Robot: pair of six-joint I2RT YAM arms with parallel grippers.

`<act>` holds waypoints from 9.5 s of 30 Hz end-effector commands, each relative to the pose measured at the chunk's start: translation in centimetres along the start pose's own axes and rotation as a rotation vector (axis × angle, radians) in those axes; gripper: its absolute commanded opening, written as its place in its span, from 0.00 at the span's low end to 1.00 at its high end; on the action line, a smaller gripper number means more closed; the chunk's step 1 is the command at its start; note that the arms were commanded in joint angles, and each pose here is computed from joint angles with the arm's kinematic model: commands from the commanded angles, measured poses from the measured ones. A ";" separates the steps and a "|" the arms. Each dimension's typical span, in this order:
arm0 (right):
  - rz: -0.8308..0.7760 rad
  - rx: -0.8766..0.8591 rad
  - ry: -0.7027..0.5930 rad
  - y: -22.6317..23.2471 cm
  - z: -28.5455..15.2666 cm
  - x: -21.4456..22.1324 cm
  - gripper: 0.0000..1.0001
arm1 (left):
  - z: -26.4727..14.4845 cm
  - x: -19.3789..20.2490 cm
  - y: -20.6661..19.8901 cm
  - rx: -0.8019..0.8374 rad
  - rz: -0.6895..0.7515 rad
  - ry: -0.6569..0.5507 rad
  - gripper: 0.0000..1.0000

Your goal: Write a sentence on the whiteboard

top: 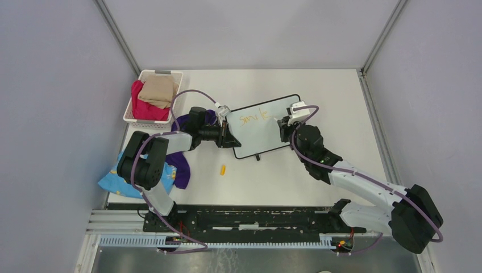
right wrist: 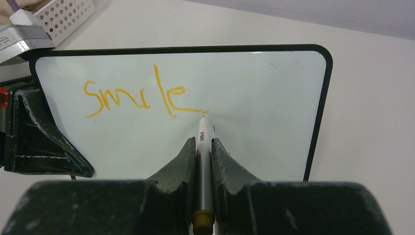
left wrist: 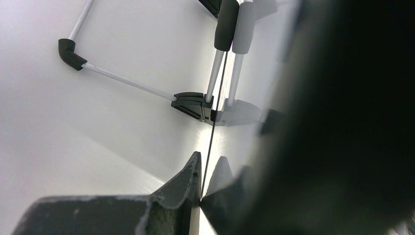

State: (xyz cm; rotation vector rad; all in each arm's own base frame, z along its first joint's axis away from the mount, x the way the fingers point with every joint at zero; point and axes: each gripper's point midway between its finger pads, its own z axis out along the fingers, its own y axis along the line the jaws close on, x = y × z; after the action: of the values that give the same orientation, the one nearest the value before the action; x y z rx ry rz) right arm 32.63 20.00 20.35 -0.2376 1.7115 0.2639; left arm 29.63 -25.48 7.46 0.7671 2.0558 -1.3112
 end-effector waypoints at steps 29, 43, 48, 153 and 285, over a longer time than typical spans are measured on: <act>-0.097 -0.168 -0.137 9.1 0.3 -7.0 0.00 | 0.6 2.9 1.6 -0.075 -0.031 0.090 0.19; -0.111 -0.053 -0.124 7.6 1.8 -6.5 0.00 | 0.6 2.8 1.6 -0.077 -0.029 0.089 0.18; -0.105 -0.048 -0.130 7.4 1.9 -6.4 0.00 | 0.6 2.8 1.6 -0.078 -0.028 0.091 0.18; -0.088 -0.202 -0.232 4.7 -7.1 -7.1 0.00 | 0.2 1.7 1.1 -0.106 -0.026 0.072 0.45; -0.274 -0.224 0.033 13.4 -0.6 4.2 0.00 | 0.6 2.0 1.8 -0.100 -0.029 0.090 0.09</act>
State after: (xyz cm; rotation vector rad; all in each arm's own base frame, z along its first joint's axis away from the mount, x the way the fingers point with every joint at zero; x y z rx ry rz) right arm 27.04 31.44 15.12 -0.6668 1.6920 0.2048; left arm 29.99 -25.47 7.12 0.7443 2.1064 -1.2959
